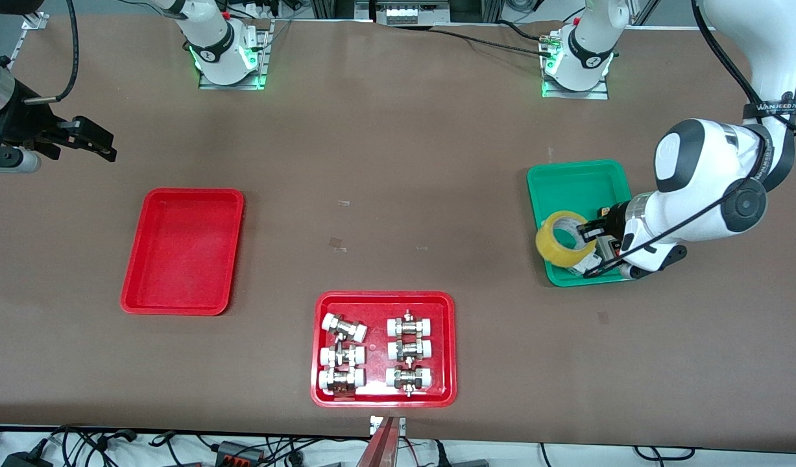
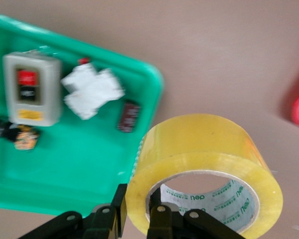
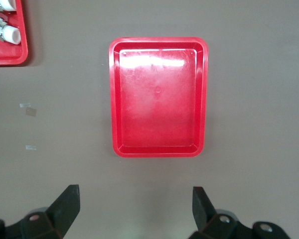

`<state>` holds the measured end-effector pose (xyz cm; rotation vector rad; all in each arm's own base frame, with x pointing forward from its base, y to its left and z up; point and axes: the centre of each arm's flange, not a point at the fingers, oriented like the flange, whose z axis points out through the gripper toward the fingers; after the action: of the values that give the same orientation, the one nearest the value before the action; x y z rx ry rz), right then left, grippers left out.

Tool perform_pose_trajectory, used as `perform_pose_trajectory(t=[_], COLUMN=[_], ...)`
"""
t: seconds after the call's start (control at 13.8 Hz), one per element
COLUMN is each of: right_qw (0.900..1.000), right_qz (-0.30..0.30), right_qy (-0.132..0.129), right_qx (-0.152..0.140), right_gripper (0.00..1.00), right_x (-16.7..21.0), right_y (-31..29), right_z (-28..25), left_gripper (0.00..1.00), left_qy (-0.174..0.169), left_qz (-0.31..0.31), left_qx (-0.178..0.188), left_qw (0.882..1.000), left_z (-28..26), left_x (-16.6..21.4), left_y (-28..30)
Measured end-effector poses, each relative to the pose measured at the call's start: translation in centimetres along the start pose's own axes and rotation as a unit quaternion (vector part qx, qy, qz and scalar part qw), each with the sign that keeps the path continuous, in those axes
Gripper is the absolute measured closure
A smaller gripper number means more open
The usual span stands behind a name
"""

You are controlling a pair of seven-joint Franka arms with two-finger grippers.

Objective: Left arm passes tape to right arm into tray
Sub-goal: 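Carry the tape with the left gripper while the right gripper reaches toward it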

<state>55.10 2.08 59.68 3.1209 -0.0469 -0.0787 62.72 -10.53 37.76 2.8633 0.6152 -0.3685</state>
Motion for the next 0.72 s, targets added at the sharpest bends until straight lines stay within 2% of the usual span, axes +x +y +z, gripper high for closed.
perform_pose_trajectory(t=[0.22, 0.51, 0.58, 0.72], right_qw=[1.000, 1.000, 1.000, 1.000], right_qz=[0.001, -0.001, -0.001, -0.002], right_qy=[-0.011, -0.021, -0.022, -0.024], right_qx=[-0.001, -0.002, -0.002, -0.002], right_gripper=[0.00, 0.00, 0.00, 0.00], right_x=[0.3, 0.5, 0.4, 0.4], right_y=[0.2, -0.1, -0.1, -0.1], right_z=[1.0, 1.7, 1.7, 1.8], left_gripper=[0.78, 0.78, 0.78, 0.78], left_qy=[0.014, 0.053, 0.058, 0.042], left_qz=[0.049, 0.113, 0.112, 0.095], left_qx=[-0.027, -0.069, -0.092, -0.151], left_qw=[0.998, 0.990, 0.988, 0.983], left_z=[-0.3, 2.5, 3.2, 4.3], left_x=[-1.6, -6.5, -6.8, -7.9], left_y=[7.1, 18.9, 20.3, 22.8])
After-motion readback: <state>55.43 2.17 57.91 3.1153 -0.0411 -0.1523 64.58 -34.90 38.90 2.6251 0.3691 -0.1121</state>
